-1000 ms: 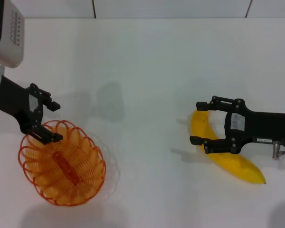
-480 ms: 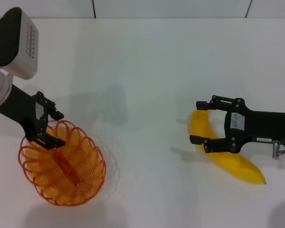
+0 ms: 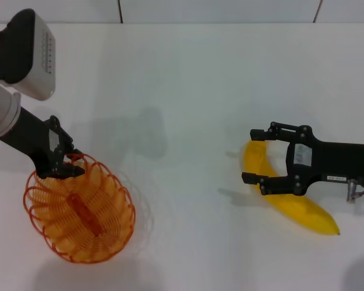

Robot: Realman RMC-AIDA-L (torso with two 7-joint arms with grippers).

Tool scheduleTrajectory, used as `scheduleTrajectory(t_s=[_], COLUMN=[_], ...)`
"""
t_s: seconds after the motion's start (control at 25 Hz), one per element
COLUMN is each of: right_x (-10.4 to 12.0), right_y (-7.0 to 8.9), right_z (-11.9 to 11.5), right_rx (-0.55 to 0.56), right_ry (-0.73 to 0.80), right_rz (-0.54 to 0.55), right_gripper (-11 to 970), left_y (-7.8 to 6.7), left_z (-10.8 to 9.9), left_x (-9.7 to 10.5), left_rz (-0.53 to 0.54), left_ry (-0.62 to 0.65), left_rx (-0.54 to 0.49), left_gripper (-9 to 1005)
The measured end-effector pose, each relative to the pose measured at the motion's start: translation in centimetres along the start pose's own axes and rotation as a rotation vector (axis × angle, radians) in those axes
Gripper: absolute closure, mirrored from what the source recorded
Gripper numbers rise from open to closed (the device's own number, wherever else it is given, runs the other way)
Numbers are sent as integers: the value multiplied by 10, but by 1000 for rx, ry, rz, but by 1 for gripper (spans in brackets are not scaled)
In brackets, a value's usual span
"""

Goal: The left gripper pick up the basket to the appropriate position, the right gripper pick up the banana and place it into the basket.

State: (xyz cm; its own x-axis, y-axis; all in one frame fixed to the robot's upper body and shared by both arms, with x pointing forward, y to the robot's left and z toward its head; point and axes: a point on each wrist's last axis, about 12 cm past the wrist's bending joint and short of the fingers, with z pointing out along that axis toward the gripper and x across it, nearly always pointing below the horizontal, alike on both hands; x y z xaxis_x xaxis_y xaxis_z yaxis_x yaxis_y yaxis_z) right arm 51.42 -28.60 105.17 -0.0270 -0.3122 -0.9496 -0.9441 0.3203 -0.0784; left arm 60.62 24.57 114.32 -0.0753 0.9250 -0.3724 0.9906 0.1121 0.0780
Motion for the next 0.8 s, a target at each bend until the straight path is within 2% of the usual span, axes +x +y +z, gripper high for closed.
scheduleTrajectory(t_s=[0.32,0.52,0.8], right_x=[1,2,4], right_y=[1,2,2], right_z=[0,-2,-4], right_rx=[-2,2,15], right_ry=[-3,0,0], right_rz=[7,12,17], right_gripper=[108,108,108], left_y=[2,2,-2], left_z=[1,2,-6], left_x=[-3,-5,-5], left_rz=[10,26,24], left_ry=[46,55,49], left_rx=[-8,-14,-9], left_gripper=[729,898,904])
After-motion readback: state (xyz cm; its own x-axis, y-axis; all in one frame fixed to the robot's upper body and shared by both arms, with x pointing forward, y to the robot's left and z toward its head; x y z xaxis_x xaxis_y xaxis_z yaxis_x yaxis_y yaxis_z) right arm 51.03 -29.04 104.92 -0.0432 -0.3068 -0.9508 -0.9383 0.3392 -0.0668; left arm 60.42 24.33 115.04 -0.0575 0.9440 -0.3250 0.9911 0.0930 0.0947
